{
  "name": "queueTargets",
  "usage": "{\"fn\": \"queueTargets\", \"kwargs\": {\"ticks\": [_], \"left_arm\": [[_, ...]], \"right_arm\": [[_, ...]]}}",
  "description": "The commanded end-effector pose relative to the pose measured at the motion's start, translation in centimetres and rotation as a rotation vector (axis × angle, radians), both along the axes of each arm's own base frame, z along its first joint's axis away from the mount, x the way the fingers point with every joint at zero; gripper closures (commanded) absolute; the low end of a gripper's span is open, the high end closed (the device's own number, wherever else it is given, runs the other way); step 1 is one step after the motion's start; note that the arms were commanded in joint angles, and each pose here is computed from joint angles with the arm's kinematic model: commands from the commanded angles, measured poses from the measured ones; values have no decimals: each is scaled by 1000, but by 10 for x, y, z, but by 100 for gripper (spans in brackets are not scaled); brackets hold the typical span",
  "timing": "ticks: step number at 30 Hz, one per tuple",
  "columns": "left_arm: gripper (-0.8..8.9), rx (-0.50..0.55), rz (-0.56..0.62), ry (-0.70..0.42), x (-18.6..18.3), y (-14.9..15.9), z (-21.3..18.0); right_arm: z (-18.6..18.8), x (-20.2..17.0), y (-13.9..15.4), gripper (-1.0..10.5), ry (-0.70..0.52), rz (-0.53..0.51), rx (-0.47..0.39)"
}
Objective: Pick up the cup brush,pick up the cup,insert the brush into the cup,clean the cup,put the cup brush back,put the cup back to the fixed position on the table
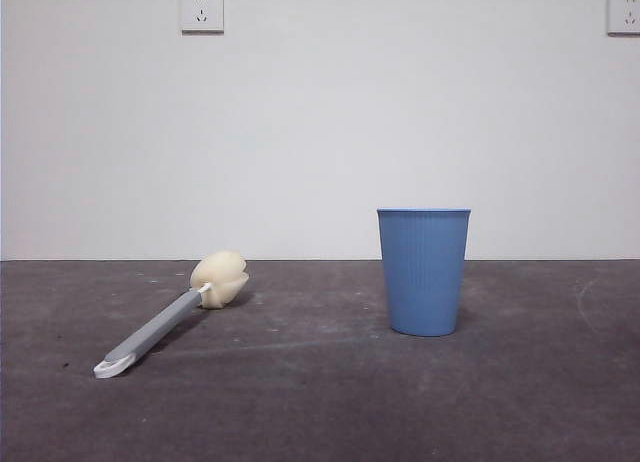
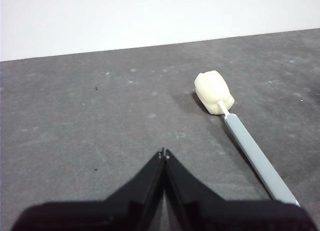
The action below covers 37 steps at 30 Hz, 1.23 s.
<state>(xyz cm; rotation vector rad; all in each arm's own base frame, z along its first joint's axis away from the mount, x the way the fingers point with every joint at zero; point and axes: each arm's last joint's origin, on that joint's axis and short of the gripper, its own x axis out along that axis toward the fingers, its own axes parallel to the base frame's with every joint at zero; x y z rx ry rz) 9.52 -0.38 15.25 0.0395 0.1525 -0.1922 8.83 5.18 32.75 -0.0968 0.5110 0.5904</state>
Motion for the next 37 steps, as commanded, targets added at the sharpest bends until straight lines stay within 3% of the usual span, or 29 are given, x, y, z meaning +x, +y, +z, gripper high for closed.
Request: {"fn": "queueTargets", "kwargs": {"ticks": [1,7,12,17,31,37], "left_arm": [[817,-7,6,8,1,0,-4],[817,-7,6,8,1,0,-4],[817,-7,6,8,1,0,-4],[817,-7,6,8,1,0,-4],[818,-7,6,8,1,0,-4],[818,-7,6,10,1,0,-4]], "right_arm": [[10,-4,-8,946,-166,-62,0],[2,-9,-23,946,-373,-234,30],[-32,-11,-30,946,-474,-319,44],[-74,-4,-34,946,-558,-401,126],[-156,7,-45,946,-507,-545,134],[-180,7,-45,946,-321,-564,91]]}}
